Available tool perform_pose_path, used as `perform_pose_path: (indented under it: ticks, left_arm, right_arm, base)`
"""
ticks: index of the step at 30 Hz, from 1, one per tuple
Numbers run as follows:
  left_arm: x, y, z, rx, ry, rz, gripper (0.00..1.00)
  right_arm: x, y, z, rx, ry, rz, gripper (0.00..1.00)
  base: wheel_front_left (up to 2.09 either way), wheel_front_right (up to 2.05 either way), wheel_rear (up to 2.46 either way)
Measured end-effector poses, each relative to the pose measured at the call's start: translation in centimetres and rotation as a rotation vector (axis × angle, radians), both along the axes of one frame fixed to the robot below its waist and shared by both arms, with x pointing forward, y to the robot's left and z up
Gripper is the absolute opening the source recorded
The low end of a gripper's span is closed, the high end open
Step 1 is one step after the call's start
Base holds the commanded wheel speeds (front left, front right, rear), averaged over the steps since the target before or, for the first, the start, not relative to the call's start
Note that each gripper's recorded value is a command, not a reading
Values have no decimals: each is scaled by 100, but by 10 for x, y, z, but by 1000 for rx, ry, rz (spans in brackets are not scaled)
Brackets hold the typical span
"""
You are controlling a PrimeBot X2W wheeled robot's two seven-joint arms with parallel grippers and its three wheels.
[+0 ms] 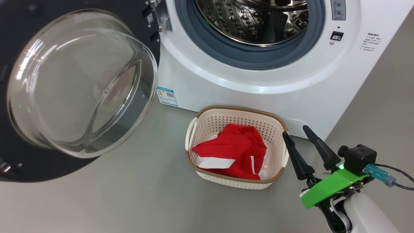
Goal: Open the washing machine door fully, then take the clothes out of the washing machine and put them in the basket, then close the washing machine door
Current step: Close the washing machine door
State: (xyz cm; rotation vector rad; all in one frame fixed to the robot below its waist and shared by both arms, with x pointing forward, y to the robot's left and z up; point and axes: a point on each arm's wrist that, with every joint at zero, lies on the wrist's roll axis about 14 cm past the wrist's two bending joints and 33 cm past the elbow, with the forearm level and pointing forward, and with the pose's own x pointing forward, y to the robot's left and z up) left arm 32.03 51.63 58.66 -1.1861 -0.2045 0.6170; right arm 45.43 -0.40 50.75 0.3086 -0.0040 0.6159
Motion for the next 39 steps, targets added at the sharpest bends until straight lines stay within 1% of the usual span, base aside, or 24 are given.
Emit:
perform_pose_path:
  ticks: [7,11,17,23,35,39]
  left_arm:
    - [12,-10,-15,-42,27,-45,0]
    - [17,-17,-20,-39,55,-76,0]
    - [24,-31,-26,-62,76,-148,0]
    - [26,-36,-25,-61,81,-179,0]
    - [25,-54,-19,-61,86,-307,0]
    - [22,-66,-18,-65,95,-378,0]
  right_arm:
    - [1,-8,-3,-5,7,-18,100]
    - [1,-10,-2,-5,5,-22,100]
    - [0,-10,0,-3,0,-25,100]
    - [-1,-9,2,-2,-4,-25,100]
    - [-3,-7,9,-1,-20,-20,100]
    - [-6,-4,14,3,-31,-14,100]
  base:
    - [0,0,0]
    - [0,0,0]
    - [0,0,0]
    - [0,0,0]
    - [0,0,0]
    - [0,0,0]
